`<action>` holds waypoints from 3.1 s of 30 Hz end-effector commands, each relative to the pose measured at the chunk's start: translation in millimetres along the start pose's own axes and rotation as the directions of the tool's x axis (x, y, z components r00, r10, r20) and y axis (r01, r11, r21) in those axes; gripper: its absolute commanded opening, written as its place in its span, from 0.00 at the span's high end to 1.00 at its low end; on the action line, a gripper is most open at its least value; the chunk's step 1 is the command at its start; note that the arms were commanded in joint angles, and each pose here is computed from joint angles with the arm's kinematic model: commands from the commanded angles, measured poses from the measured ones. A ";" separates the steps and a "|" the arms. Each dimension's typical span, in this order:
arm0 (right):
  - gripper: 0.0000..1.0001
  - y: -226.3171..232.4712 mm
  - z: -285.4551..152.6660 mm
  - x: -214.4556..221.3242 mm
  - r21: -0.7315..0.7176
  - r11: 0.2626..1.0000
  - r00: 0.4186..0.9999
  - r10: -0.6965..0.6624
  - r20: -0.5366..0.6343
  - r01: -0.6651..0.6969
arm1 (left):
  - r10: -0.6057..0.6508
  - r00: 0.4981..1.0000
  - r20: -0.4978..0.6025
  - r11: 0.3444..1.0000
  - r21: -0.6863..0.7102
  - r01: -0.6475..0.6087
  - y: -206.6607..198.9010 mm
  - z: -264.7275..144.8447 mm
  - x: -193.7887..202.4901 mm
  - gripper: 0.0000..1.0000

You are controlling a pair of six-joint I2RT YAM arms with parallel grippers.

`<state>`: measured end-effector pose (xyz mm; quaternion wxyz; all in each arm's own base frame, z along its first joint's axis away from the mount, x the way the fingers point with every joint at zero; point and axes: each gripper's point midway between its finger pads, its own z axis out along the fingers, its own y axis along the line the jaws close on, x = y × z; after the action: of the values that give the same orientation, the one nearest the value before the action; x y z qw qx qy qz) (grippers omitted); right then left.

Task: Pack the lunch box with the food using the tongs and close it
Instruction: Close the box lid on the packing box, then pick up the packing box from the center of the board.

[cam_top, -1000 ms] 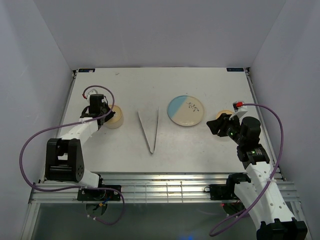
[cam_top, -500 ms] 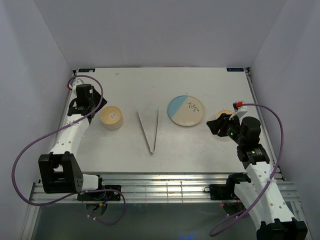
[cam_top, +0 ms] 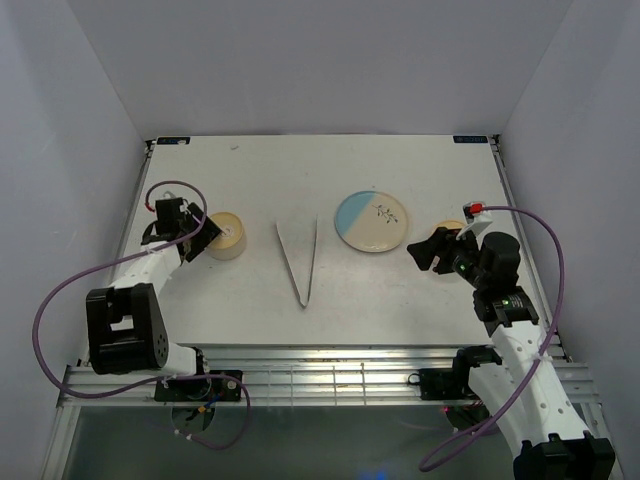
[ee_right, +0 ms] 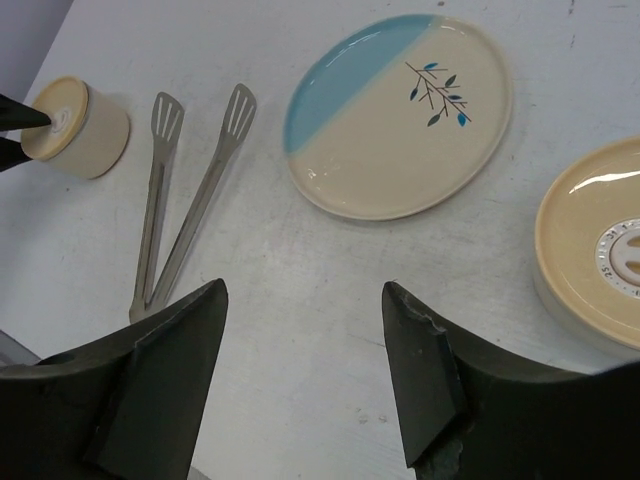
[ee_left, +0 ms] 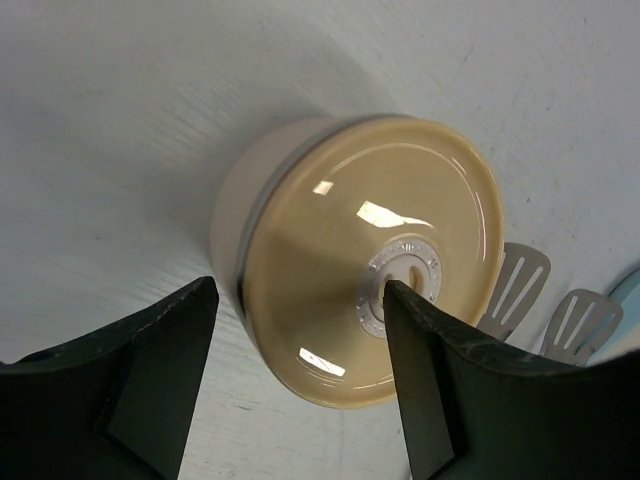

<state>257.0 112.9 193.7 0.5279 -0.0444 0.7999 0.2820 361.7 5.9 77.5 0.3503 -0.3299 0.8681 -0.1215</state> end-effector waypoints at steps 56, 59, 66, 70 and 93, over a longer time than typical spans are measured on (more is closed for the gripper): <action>0.28 287.2 307.3 109.0 -0.531 0.845 0.869 -0.303 -0.391 0.056 | -0.001 0.985 0.174 0.998 0.066 -0.011 0.3 -15.3 9.8 0.30; 0.28 289.8 311.4 112.9 -0.525 0.851 0.874 -0.279 -0.398 0.033 | 0.000 0.984 0.179 0.997 0.080 -0.015 -3.1 -13.1 7.3 0.29; 0.29 283.8 330.6 125.1 -0.452 0.892 0.891 -0.200 -0.409 -0.007 | 0.000 0.980 0.197 0.993 0.116 -0.023 -9.2 -12.8 -1.0 0.29; 0.30 287.2 331.1 132.3 -0.462 0.886 0.890 -0.180 -0.418 -0.038 | 0.006 0.982 0.187 0.994 0.105 -0.026 -6.0 -8.0 1.6 0.30; 0.84 301.0 277.5 118.9 -0.528 0.847 0.901 -0.178 -0.395 -0.064 | 0.035 0.994 0.104 0.933 0.354 -0.070 -46.2 -31.8 24.2 0.94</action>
<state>351.8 515.0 96.6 0.3155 -0.2403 0.8194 0.4139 350.9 -18.7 84.7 0.4412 -0.2824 0.8308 -0.1880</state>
